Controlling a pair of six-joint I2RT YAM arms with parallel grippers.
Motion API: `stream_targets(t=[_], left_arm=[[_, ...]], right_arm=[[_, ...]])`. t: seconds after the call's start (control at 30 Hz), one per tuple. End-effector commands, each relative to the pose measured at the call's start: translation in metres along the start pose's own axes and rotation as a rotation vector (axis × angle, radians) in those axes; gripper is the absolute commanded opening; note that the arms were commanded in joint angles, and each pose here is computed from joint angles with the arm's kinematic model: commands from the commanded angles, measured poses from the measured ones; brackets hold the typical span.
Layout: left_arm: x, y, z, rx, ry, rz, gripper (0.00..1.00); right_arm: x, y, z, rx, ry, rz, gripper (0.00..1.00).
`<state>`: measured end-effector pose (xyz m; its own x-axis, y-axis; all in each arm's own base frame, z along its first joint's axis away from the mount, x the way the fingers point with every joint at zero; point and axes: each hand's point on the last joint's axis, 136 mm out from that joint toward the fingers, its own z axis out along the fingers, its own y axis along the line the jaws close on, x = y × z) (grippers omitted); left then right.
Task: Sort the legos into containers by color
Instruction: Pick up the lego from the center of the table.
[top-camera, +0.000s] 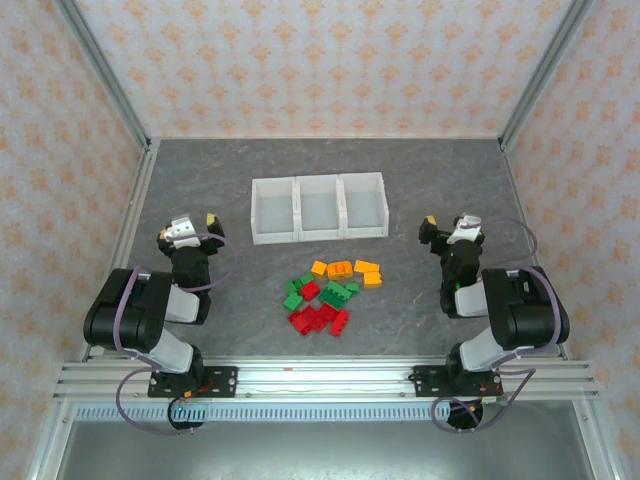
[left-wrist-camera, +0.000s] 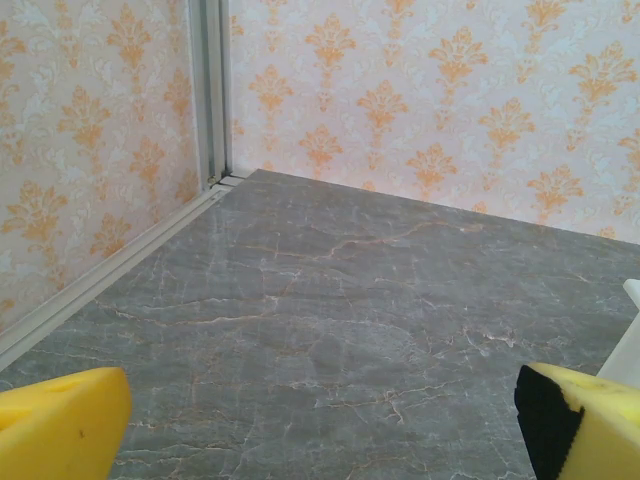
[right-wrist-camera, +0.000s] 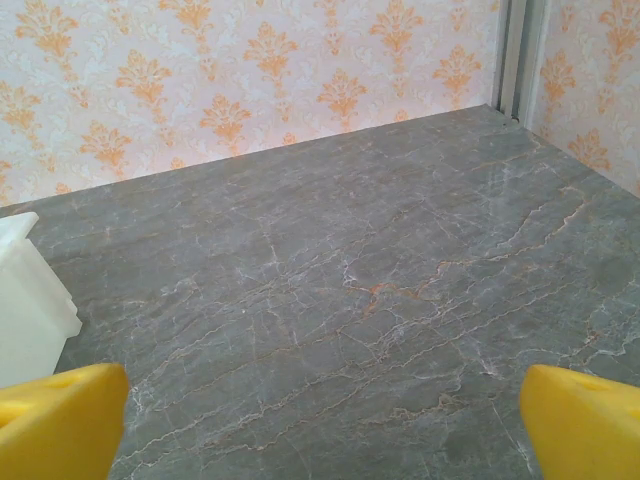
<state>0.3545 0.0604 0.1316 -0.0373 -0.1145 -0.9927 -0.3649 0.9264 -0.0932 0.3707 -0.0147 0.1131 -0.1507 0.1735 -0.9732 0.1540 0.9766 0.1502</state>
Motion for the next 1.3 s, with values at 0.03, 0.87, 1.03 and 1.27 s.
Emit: stream_targets(t=[0.03,0.87,1.03,1.27], left_arm=[[-0.005,-0.005,0.004,0.009,-0.013,-0.002,0.99],[-0.004,-0.010,0.005,0.035,-0.005,0.014,0.99],[-0.004,-0.010,0.005,0.035,-0.005,0.014,0.99],[-0.050,-0.056,-0.017,0.076,-0.005,0.101,0.99]], right_arm=[[-0.012,0.002,0.002,-0.010,-0.033,-0.005,1.00],[-0.012,-0.003,0.003,0.012,-0.034,0.011,1.00],[-0.012,-0.003,0.003,0.012,-0.033,0.010,1.00],[-0.074,-0.019,-0.006,0.213,-0.031,0.146,1.00]])
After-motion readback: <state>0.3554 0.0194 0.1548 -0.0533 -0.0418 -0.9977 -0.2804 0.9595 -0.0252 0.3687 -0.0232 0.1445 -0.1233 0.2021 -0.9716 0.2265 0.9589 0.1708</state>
